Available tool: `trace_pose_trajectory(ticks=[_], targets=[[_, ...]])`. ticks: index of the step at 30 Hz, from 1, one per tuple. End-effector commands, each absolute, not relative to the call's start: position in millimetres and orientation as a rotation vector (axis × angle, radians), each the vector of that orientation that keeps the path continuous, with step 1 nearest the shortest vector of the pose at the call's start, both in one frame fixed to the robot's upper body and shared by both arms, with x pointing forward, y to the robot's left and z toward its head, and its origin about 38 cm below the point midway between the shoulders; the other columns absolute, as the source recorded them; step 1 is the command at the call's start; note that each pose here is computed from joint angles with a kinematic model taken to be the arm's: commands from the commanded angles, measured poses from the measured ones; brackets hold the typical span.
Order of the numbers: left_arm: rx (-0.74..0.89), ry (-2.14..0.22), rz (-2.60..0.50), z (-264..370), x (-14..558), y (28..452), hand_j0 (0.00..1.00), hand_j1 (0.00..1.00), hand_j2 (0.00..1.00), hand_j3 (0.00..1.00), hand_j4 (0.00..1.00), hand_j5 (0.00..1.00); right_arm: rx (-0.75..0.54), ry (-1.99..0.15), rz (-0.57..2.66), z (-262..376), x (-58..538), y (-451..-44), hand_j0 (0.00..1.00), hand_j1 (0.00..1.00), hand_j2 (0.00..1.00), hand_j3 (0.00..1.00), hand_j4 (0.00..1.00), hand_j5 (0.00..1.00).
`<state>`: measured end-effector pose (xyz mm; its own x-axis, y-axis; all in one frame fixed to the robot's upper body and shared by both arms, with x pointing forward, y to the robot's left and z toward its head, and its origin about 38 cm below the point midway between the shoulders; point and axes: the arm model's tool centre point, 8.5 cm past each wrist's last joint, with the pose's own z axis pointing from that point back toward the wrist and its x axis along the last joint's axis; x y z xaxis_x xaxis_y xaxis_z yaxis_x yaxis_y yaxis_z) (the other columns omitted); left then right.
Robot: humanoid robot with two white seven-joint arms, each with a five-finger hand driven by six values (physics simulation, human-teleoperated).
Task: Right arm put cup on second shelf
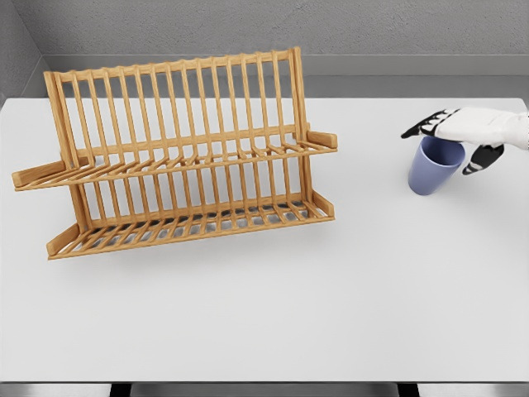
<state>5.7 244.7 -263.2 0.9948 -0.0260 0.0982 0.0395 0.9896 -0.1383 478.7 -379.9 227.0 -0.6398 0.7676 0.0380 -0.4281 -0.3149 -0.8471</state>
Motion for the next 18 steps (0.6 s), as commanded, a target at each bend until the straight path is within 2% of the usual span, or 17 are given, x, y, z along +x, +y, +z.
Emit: trace_pose_trajectory(ticks=[1,12,13,15,18], targets=[[-0.141,-0.096,-0.033,-263.1,5.7,244.7,1.0,1.0,1.0,1.0,1.0,1.0,-0.475,-1.131,2.006,222.2,479.3,-380.0,1.0,1.0,1.0,1.0,1.0,1.0],[-0.141,-0.096,-0.033,-263.1,5.7,244.7,1.0,1.0,1.0,1.0,1.0,1.0,-0.459,-1.121,2.022,217.1,479.1,-375.5,0.99,0.99,0.99,0.99,0.99,0.99],[-0.141,-0.096,-0.033,-263.1,5.7,244.7,1.0,1.0,1.0,1.0,1.0,1.0,-0.46,-1.12,2.022,217.5,479.4,-376.0,0.86,0.86,0.86,0.86,0.86,0.86],[-0.141,-0.096,-0.033,-263.1,5.7,244.7,1.0,1.0,1.0,1.0,1.0,1.0,-0.46,-1.12,2.022,217.5,479.4,-376.0,0.72,0.72,0.72,0.72,0.72,0.72],[-0.141,-0.096,-0.033,-263.1,5.7,244.7,1.0,1.0,1.0,1.0,1.0,1.0,-0.46,-1.122,2.024,217.9,479.3,-375.1,0.67,0.67,0.67,0.67,0.67,0.67]])
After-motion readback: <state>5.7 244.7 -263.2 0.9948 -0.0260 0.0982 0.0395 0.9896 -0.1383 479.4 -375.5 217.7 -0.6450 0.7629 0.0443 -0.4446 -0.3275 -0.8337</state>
